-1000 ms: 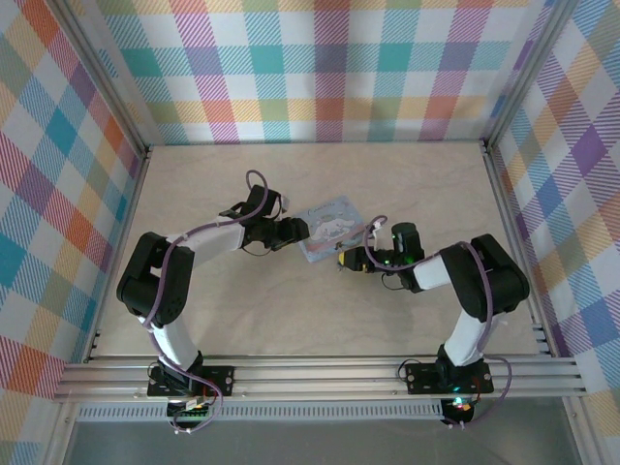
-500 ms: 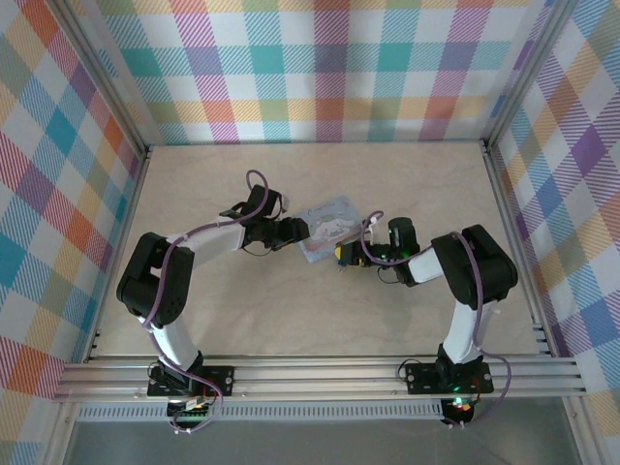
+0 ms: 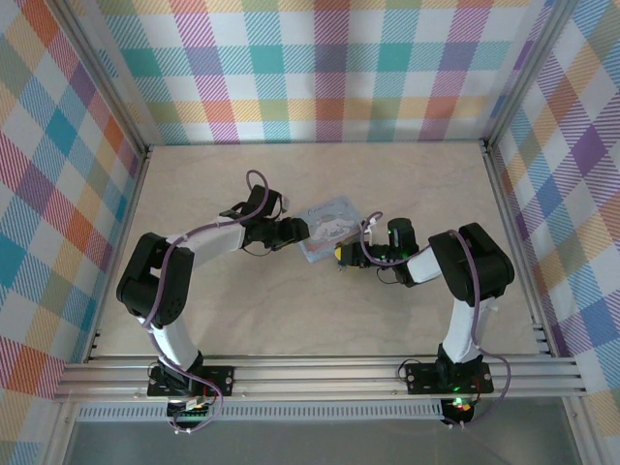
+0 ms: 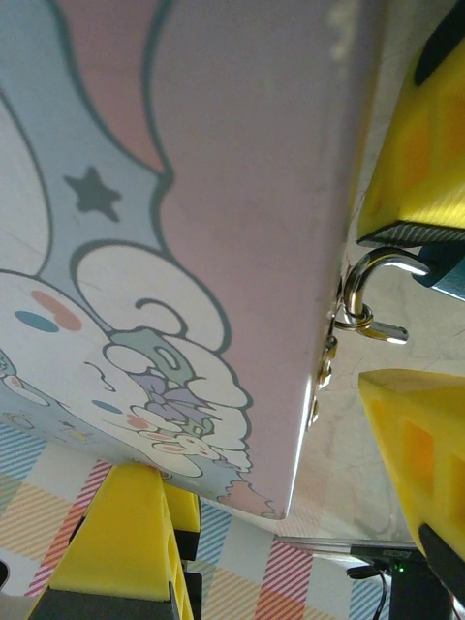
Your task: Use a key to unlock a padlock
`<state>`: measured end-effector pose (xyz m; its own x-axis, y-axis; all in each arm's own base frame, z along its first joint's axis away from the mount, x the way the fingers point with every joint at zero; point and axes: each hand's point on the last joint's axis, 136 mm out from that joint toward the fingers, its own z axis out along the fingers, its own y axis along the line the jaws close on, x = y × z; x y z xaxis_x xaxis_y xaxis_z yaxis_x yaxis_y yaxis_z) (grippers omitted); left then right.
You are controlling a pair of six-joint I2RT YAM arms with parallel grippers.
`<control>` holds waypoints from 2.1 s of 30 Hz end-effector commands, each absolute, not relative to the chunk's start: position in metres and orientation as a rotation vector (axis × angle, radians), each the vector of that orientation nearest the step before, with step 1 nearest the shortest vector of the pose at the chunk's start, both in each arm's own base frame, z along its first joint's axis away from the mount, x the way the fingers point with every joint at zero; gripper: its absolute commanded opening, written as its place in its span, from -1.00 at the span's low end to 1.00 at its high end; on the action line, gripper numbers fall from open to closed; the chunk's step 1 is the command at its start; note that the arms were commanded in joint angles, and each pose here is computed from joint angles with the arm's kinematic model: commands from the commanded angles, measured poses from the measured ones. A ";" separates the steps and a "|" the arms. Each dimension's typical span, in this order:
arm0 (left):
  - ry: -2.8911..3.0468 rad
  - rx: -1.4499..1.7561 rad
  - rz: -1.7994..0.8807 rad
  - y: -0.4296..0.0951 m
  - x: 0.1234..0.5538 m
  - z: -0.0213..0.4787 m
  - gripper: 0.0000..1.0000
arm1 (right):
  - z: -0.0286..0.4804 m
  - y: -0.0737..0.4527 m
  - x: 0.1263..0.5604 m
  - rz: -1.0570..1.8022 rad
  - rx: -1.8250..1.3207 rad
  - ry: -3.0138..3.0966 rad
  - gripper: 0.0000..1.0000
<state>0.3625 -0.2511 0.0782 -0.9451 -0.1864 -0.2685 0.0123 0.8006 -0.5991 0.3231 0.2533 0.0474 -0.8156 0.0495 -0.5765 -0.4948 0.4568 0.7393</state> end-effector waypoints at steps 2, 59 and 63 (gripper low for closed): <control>2.844 -0.185 -0.743 -0.232 0.330 0.044 0.08 | 0.049 0.257 0.320 1.369 -0.411 2.160 -0.30; 2.838 -0.183 -0.738 -0.233 0.330 0.047 0.08 | 0.059 0.258 0.324 1.461 -0.390 2.020 -0.36; 2.838 -0.180 -0.737 -0.233 0.330 0.047 0.08 | 0.057 0.257 0.322 1.448 -0.398 2.028 -0.42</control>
<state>0.3617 -0.2505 0.0780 -0.9435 -0.1869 -0.2735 0.0106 0.8081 -0.5889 0.3261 0.2550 0.0501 -0.7914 0.1106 -0.6012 -0.5219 0.3900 0.7587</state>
